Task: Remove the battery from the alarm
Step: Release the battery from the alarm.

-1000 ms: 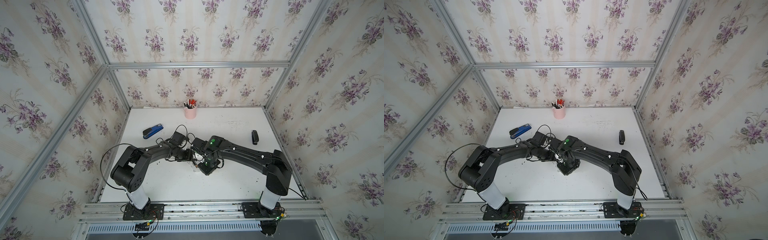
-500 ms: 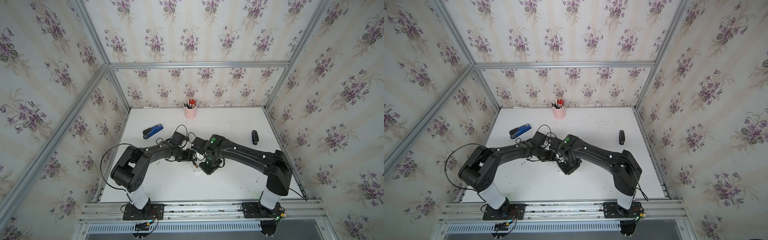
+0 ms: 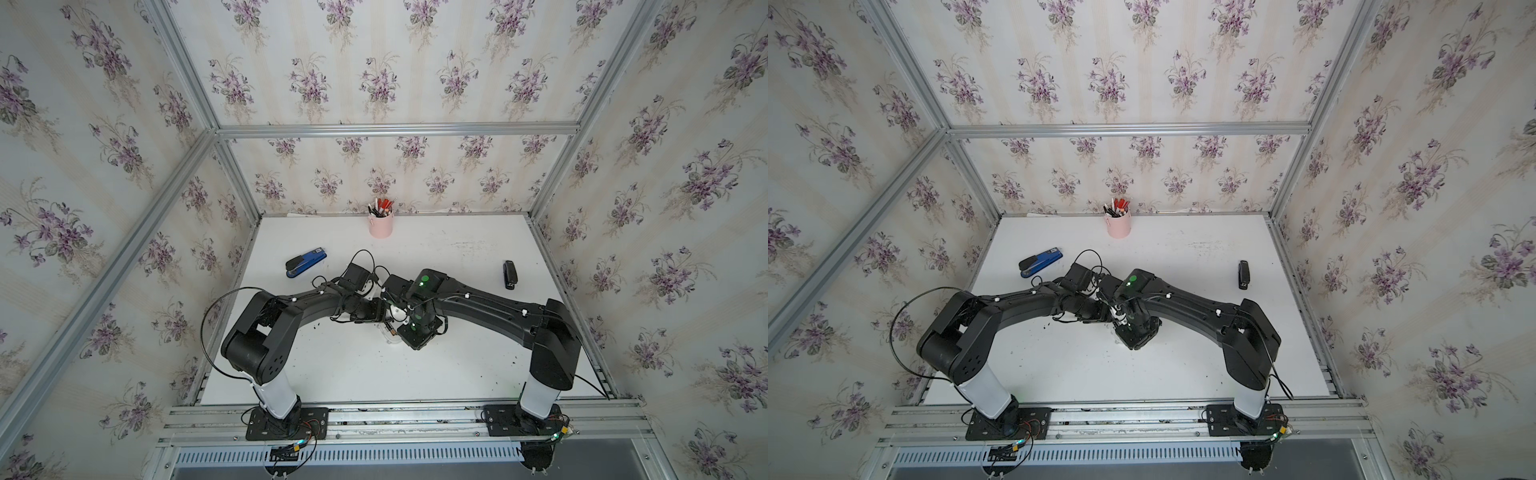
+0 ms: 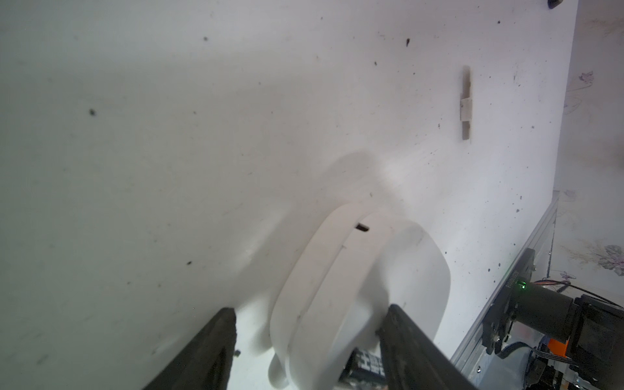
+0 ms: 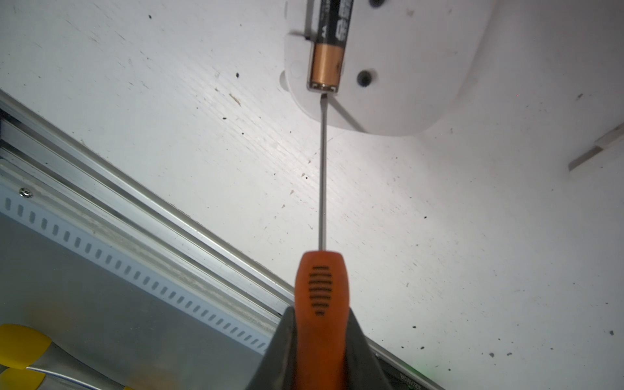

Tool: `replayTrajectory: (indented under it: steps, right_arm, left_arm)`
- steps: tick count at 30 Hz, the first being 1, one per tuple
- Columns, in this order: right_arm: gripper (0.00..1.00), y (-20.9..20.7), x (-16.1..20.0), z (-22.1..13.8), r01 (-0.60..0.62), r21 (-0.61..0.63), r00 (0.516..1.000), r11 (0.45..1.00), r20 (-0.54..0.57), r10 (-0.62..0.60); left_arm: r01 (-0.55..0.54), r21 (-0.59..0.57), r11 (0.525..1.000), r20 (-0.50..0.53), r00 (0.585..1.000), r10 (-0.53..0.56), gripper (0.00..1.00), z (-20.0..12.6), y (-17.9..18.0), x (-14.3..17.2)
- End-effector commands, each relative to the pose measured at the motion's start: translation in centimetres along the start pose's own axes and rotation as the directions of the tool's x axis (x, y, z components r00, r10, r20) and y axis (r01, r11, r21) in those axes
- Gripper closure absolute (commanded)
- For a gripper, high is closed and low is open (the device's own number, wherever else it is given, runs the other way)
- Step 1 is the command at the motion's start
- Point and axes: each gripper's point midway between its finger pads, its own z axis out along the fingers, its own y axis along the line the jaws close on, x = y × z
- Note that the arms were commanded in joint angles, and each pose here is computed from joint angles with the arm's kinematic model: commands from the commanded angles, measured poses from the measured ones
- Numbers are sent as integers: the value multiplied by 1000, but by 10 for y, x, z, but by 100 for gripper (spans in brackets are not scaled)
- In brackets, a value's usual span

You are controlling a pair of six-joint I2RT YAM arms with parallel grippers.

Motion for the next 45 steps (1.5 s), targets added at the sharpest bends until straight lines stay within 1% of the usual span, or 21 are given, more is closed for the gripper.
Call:
replayTrajectory:
  steps: [1,6,12,17,26,30,40,45]
  right_arm:
    - [100,2,1,1,11,-9,1000,1000,-15,-11]
    - [100,1,1,10,4,-5,1000,1000,-22,-4]
    - [100,-3,-3,18,-24,16,1000,1000,-1,24]
    - [100,-6,-4,25,-46,34,997,998,61,44]
    - [100,1,0,66,-99,41,981,994,172,91]
    - [100,0,0,78,-119,46,970,992,221,106]
    - [100,0,-13,83,-148,33,937,988,325,129]
    - [100,-2,-13,85,-154,40,936,987,327,133]
  left_arm:
    - [80,-406,910,-273,940,-204,27,-6,86,97]
    - [81,-406,910,-274,940,-205,27,-6,86,97]
    - [80,-404,911,-276,939,-204,28,-6,86,97]
    - [81,-403,912,-279,938,-207,28,-5,86,98]
    - [82,-406,910,-292,932,-214,29,-4,87,99]
    - [81,-407,910,-299,929,-217,29,-3,87,101]
    - [82,-413,907,-305,926,-223,29,-2,88,101]
    - [83,-417,905,-303,926,-225,29,-2,89,101]
